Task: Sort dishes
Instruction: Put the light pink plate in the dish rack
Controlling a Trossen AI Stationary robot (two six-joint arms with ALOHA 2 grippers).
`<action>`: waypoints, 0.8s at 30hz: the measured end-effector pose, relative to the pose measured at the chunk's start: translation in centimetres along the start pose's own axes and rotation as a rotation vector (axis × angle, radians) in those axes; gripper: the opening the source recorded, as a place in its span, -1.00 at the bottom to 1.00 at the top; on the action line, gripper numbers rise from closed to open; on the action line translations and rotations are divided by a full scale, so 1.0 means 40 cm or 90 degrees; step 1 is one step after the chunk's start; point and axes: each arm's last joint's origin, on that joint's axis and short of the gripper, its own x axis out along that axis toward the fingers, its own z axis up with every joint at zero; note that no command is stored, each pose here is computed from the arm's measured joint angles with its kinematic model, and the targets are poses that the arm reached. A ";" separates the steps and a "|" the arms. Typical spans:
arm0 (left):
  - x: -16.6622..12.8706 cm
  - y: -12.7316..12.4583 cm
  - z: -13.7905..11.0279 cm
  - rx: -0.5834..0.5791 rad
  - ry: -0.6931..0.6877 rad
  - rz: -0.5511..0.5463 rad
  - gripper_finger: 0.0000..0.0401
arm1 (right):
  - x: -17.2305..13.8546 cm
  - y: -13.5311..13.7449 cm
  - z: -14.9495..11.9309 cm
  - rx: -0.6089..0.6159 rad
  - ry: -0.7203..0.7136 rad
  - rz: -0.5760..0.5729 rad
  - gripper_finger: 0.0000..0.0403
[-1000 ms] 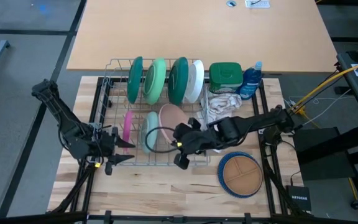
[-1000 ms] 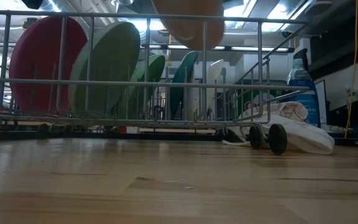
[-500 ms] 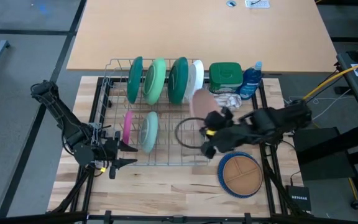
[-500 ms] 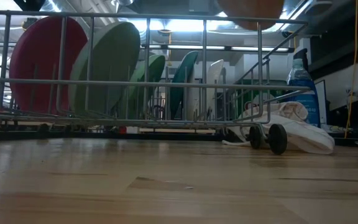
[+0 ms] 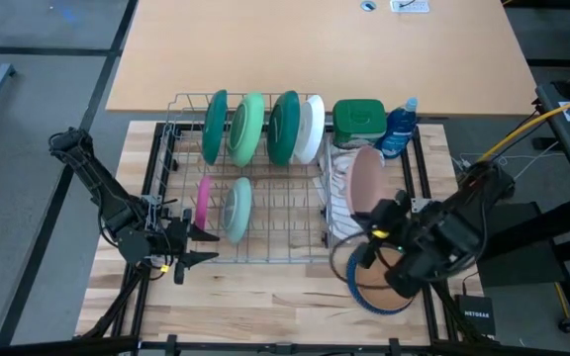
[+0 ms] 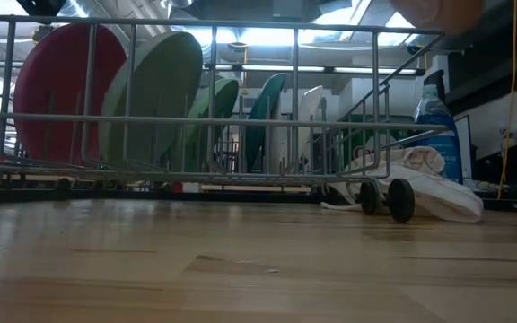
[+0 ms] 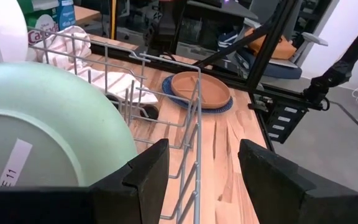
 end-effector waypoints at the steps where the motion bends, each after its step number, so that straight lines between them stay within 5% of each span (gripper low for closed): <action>1: 0.000 0.000 0.000 0.000 0.000 0.000 -0.08 | -0.003 -0.008 -0.015 0.009 -0.012 -0.002 -0.98; 14: -0.002 -0.016 0.034 0.010 -0.064 -0.030 -0.08 | 0.083 -0.058 -0.137 0.124 -0.114 0.051 -0.98; 24: -0.004 -0.020 0.048 0.020 -0.091 -0.038 -0.08 | 0.116 -0.009 -0.101 0.085 -0.160 0.172 -0.98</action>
